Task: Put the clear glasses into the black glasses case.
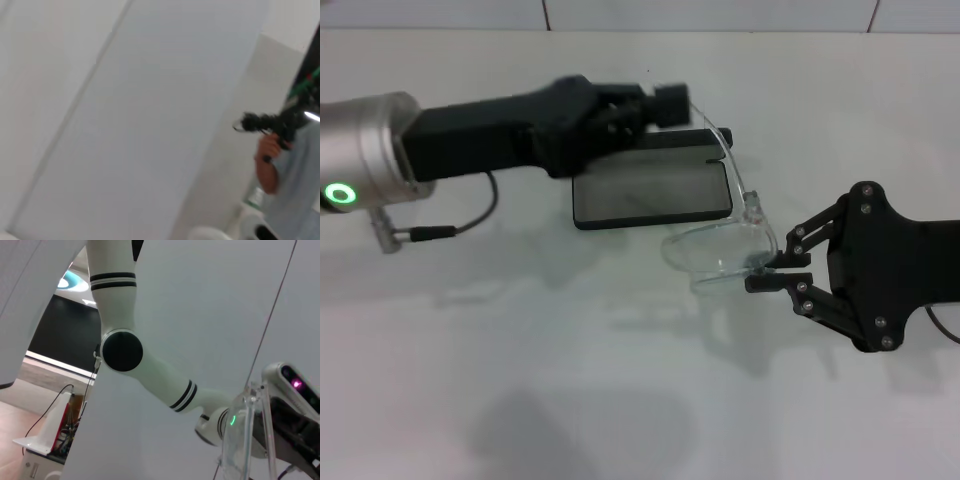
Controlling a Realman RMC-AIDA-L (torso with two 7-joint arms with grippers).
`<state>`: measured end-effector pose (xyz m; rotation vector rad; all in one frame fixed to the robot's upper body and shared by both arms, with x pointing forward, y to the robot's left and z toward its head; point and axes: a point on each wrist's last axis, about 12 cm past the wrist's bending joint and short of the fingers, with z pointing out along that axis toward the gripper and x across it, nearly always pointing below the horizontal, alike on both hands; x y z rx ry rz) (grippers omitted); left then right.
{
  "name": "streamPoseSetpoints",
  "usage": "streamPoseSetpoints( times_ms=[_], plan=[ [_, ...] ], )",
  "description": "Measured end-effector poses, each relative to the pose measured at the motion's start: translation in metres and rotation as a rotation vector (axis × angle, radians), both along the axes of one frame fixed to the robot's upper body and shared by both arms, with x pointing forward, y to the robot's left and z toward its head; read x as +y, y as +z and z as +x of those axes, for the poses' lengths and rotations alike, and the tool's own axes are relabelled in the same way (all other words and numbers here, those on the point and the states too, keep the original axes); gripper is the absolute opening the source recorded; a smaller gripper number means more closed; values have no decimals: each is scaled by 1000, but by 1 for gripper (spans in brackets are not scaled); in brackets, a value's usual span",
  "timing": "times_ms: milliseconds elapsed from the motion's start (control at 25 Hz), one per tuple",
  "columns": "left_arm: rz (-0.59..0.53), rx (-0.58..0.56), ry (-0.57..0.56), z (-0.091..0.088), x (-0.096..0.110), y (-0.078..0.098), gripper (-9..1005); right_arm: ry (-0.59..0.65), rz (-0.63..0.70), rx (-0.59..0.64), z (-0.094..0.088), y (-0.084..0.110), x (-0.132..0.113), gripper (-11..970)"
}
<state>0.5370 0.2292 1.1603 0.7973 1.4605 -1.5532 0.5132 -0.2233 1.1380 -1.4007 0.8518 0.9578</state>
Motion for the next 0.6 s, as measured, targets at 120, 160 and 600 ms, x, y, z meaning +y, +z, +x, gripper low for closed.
streamPoseSetpoints(
  times_ms=[120,160,600],
  plan=[
    [-21,-33,76,-1,10,-4,50,10,24,-2,-2,2,0,50],
    [-24,-47,104,-1,13,-5,50,18,38,-2,-3,4,-1,50],
    [-4,-98,191,0,13,-24,50,152,187,-25,-17,20,-2,50]
  ],
)
